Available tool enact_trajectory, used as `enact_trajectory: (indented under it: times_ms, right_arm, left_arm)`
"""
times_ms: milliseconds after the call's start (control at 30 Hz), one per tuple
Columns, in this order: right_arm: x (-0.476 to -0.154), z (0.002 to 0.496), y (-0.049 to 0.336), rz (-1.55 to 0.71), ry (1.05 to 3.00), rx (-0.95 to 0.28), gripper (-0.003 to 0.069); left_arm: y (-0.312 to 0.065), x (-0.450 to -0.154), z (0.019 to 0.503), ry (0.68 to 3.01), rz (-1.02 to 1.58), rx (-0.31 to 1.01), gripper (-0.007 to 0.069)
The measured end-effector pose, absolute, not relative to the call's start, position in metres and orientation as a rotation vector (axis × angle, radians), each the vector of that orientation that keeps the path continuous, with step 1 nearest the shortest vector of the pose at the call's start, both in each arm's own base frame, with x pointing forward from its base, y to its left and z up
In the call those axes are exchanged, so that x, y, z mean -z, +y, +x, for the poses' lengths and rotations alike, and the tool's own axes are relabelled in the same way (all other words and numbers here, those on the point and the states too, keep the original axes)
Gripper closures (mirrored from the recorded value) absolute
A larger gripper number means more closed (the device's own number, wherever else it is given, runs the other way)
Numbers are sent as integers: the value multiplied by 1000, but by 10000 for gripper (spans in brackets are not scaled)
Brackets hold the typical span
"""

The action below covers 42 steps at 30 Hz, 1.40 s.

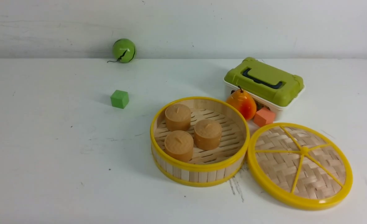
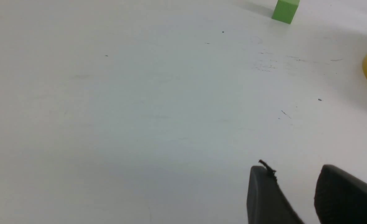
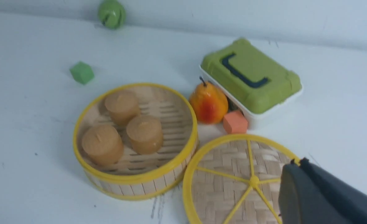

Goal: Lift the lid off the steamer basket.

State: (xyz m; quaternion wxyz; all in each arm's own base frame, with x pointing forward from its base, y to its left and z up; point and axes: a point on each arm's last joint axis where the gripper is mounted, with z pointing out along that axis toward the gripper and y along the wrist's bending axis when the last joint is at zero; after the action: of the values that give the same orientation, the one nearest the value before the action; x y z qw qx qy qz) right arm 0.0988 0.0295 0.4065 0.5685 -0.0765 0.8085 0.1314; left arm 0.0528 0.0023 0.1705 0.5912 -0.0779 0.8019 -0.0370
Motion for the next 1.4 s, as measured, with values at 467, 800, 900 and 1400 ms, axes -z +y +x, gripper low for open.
enact_trajectory:
  times_ms: [467, 800, 900, 1400]
  right_arm:
    - [-373, 81, 27, -137, 1795, -346, 671]
    - [-370, 81, 27, -145, 1807, -328, 664]
    - [-362, 85, 26, -135, 1803, -319, 664]
    - [-211, 66, -2, 130, 1736, -64, 663]
  left_arm:
    - [2, -171, 53, 1866, -181, 86, 386]
    - [2, -171, 53, 1866, -181, 86, 386]
    - [2, -171, 53, 1866, -181, 86, 385]
    - [2, -171, 53, 1866, -181, 86, 385]
